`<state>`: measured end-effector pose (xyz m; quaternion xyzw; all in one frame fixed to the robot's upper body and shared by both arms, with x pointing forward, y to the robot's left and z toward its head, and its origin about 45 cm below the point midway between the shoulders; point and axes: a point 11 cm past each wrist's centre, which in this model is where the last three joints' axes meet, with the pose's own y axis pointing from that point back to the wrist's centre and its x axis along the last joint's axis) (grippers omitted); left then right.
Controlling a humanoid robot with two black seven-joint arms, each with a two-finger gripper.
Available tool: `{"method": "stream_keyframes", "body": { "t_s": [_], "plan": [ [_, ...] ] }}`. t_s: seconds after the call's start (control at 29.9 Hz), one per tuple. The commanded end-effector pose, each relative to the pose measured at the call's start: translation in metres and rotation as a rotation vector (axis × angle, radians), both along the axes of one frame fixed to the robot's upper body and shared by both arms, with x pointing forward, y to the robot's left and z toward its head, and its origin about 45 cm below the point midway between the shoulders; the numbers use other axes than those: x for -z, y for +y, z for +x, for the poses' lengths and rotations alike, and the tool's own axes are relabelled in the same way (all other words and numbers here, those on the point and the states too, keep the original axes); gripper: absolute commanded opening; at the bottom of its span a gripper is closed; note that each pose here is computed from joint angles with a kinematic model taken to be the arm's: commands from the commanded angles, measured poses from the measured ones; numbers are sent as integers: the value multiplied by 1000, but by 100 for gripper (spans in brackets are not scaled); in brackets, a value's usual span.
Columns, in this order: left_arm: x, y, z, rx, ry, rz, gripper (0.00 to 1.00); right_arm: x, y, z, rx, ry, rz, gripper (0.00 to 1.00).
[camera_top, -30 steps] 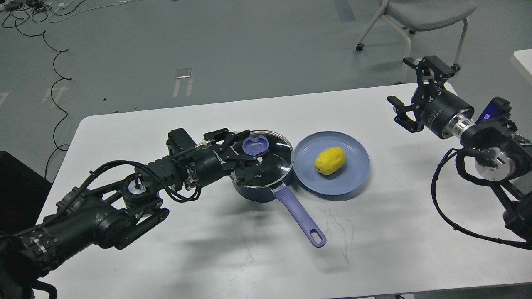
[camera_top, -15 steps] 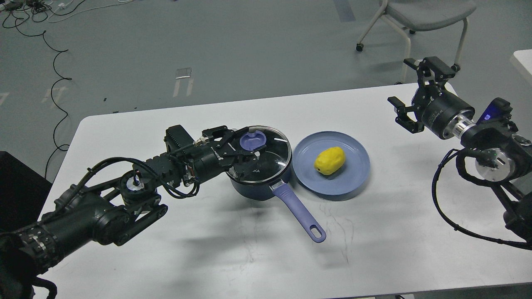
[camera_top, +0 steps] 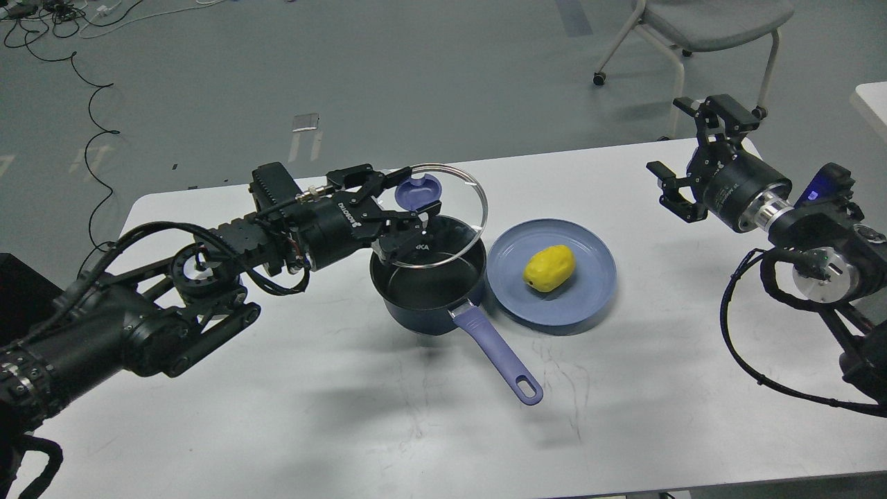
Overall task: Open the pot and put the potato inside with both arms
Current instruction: 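Lift the glass lid off the saucepan with the left gripper, then lower the lid onto the table beside the saucepan and release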
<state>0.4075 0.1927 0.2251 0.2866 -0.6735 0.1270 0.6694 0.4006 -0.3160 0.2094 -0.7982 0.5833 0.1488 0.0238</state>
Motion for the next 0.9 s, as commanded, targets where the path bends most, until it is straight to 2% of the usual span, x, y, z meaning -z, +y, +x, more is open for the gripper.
{"method": "stream_keyframes", "body": {
  "t_s": [0.0, 0.17, 0.37, 0.87],
  "plan": [
    [-5, 30, 4, -55, -3, 18, 57, 0, 0, 0, -2, 0, 0, 100],
    [-8, 71, 1, -105, -12, 37, 57, 0, 1, 0, -3, 0, 0, 100],
    [18, 119, -24, -169, 16, 59, 58, 2, 2, 0, -6, 5, -3, 100],
    [77, 158, -60, -259, 93, 89, 58, 3, -3, -1, -4, 10, -16, 100]
  ]
}}
